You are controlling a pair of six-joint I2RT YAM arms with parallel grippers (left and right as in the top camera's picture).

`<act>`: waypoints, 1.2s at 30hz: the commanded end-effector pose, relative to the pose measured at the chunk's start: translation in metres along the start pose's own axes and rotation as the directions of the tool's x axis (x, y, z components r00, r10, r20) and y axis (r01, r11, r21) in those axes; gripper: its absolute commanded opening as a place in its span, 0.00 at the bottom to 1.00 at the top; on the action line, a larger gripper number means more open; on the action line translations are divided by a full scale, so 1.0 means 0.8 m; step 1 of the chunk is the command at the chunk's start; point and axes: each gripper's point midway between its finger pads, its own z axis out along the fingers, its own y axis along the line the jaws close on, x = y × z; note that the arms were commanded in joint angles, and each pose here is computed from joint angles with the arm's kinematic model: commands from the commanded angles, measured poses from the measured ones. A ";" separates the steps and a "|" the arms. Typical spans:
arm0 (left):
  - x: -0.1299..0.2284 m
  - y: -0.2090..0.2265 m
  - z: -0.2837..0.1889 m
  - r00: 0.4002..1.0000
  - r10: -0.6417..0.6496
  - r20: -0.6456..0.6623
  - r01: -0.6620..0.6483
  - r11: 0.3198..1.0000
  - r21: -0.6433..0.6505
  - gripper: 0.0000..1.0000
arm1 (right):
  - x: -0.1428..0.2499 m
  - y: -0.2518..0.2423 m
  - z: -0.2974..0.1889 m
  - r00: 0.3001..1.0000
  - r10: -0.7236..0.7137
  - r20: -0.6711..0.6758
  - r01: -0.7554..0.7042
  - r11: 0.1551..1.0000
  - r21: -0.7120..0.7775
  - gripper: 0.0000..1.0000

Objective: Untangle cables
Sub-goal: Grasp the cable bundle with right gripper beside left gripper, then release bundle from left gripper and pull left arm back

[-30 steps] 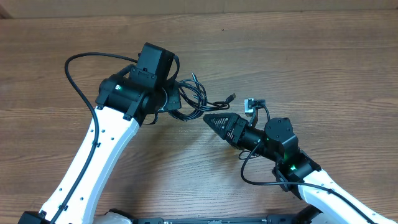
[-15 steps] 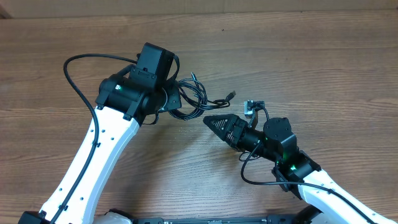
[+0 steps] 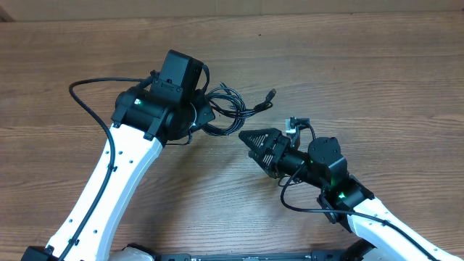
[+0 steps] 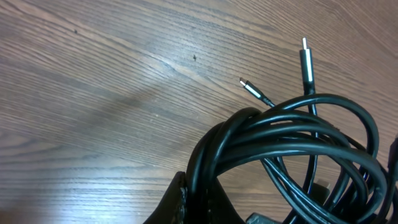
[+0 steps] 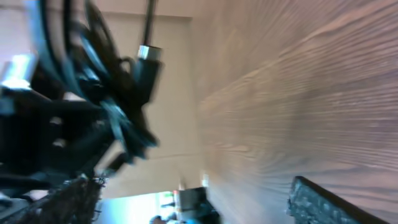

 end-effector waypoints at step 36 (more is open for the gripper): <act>0.044 -0.045 -0.017 0.996 -0.011 -0.093 0.023 0.992 0.127 0.04 | -0.011 0.046 -0.001 0.988 0.145 0.057 -0.136 0.982 -0.130 0.04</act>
